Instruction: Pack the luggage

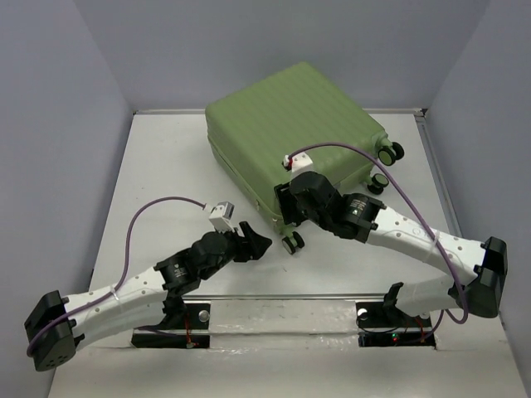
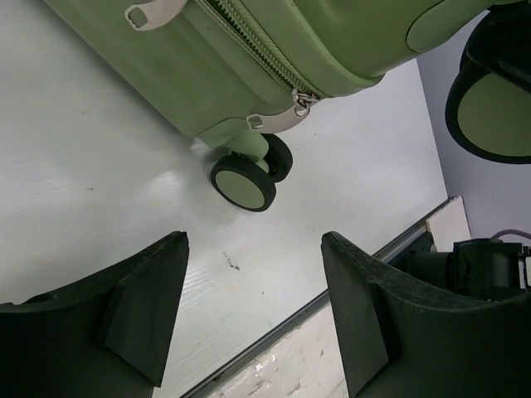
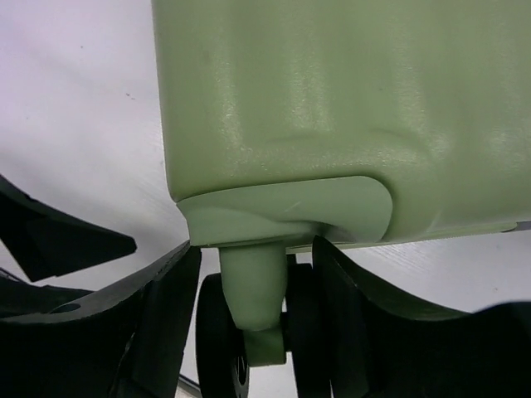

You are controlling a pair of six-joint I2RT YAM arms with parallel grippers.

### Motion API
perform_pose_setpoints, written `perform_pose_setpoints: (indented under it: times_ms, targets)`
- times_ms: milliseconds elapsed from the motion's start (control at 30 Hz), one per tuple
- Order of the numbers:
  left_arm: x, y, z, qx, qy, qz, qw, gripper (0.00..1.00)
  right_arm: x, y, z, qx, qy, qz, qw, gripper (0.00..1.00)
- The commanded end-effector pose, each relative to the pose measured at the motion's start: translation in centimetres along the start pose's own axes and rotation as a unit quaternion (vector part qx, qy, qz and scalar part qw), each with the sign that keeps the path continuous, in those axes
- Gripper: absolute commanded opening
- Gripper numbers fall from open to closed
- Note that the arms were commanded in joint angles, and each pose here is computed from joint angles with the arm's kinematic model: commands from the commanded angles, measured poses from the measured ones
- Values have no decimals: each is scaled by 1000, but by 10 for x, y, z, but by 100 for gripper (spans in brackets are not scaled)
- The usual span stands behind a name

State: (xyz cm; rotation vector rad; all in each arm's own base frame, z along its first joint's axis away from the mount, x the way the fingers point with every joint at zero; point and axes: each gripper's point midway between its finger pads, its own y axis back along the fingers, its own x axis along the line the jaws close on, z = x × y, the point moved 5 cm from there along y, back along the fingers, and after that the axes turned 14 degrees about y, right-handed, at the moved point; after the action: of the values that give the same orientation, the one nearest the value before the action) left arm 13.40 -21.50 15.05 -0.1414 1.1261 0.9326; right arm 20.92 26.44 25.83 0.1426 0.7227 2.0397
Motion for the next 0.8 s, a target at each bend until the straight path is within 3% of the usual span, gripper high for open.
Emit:
perform_pose_setpoints:
  times_ms: [0,67,100,167,267,400,433,500,533,767]
  targets:
    - [-18,-7,13,-34,-11,-27,999,75,12,-9,3,-9,-14,44,999,62]
    - [-17,-11,13,-34,-18,-19,999,75,12,-11,-5,5,-13,40,999,63]
    - [-19,-11,14,-36,-19,-21,999,75,11,-11,-7,10,-14,37,999,67]
    - [-18,-14,11,-29,-22,-17,999,75,8,-9,-12,19,-12,28,999,84]
    - [-19,-16,11,-31,-19,-21,999,75,5,-5,-14,22,-8,24,999,90]
    - [-22,-19,13,-35,-20,-26,999,73,4,-7,-17,27,-3,19,999,65]
    - [-25,-20,13,-35,-22,-27,999,73,4,-7,-16,27,-4,16,1000,37]
    - [-29,-24,14,-34,-29,-28,999,73,3,-8,-15,25,-12,11,1000,12]
    - [-30,-25,14,-33,-32,-28,999,73,4,-8,-12,18,-18,13,1000,7]
    - [-33,-39,21,-52,-62,-1,997,72,26,5,21,-60,-108,121,985,7]
